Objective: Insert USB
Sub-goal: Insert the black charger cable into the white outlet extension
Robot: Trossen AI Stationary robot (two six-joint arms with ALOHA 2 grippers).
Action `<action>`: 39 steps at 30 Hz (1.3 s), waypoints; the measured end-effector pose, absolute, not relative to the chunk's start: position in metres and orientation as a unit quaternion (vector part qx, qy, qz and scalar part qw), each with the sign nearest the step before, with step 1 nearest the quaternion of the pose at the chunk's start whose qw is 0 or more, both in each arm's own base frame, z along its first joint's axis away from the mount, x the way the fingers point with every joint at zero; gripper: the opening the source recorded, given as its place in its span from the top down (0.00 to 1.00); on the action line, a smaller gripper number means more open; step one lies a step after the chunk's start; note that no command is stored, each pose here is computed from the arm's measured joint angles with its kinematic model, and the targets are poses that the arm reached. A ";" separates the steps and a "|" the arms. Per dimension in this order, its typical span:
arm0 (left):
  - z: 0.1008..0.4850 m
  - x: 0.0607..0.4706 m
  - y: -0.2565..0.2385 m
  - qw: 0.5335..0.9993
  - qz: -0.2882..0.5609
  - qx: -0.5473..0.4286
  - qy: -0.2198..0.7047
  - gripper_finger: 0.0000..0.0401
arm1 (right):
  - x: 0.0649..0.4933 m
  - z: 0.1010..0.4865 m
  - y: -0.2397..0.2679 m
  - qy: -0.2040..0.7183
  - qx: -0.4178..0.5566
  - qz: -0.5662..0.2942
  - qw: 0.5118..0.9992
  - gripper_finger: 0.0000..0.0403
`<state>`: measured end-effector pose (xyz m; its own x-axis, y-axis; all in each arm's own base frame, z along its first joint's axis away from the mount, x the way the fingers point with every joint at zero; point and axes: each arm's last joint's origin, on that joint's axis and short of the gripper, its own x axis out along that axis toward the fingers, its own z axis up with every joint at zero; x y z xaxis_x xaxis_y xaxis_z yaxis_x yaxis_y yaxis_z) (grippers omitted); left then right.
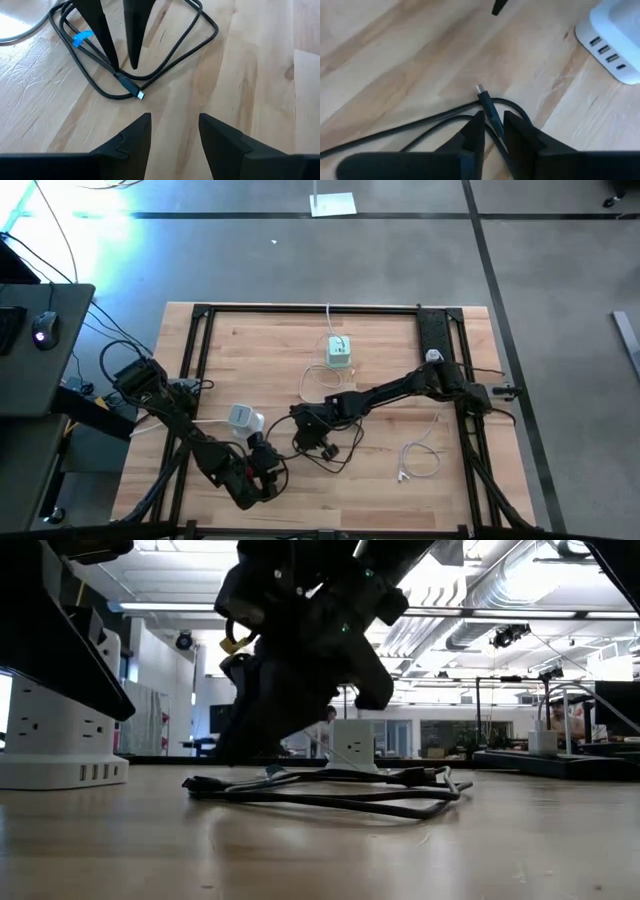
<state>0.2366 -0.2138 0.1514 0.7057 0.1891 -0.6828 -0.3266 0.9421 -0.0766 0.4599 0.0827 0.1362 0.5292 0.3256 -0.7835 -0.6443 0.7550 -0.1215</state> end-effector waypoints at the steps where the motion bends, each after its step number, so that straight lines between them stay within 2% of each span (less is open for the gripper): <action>1: 0.151 0.237 -0.214 0.918 0.140 -0.097 0.358 0.64 | 0.460 0.136 0.083 0.393 -0.202 0.284 0.851 0.79; 5: 0.152 0.236 -0.214 0.918 0.138 -0.093 0.359 0.64 | 0.463 0.128 0.080 0.395 -0.203 0.277 0.852 0.71; 10: 0.151 0.236 -0.214 0.918 0.139 -0.092 0.359 0.64 | 0.467 0.114 0.080 0.395 -0.204 0.273 0.853 0.69; 13: 0.152 0.237 -0.213 0.919 0.140 -0.091 0.357 0.64 | 0.467 0.108 0.082 0.400 -0.200 0.272 0.852 0.75; 18: 0.150 0.238 -0.210 0.918 0.145 -0.085 0.359 0.64 | 0.468 0.107 0.083 0.408 -0.189 0.248 0.858 0.97; 28: 0.146 0.241 -0.200 0.916 0.154 0.000 0.370 0.64 | 0.464 0.130 0.082 0.408 -0.164 0.227 0.869 1.00; 39: 0.144 0.249 -0.186 0.905 0.178 0.001 0.386 0.64 | 0.465 0.133 0.096 0.384 -0.166 0.236 0.877 1.00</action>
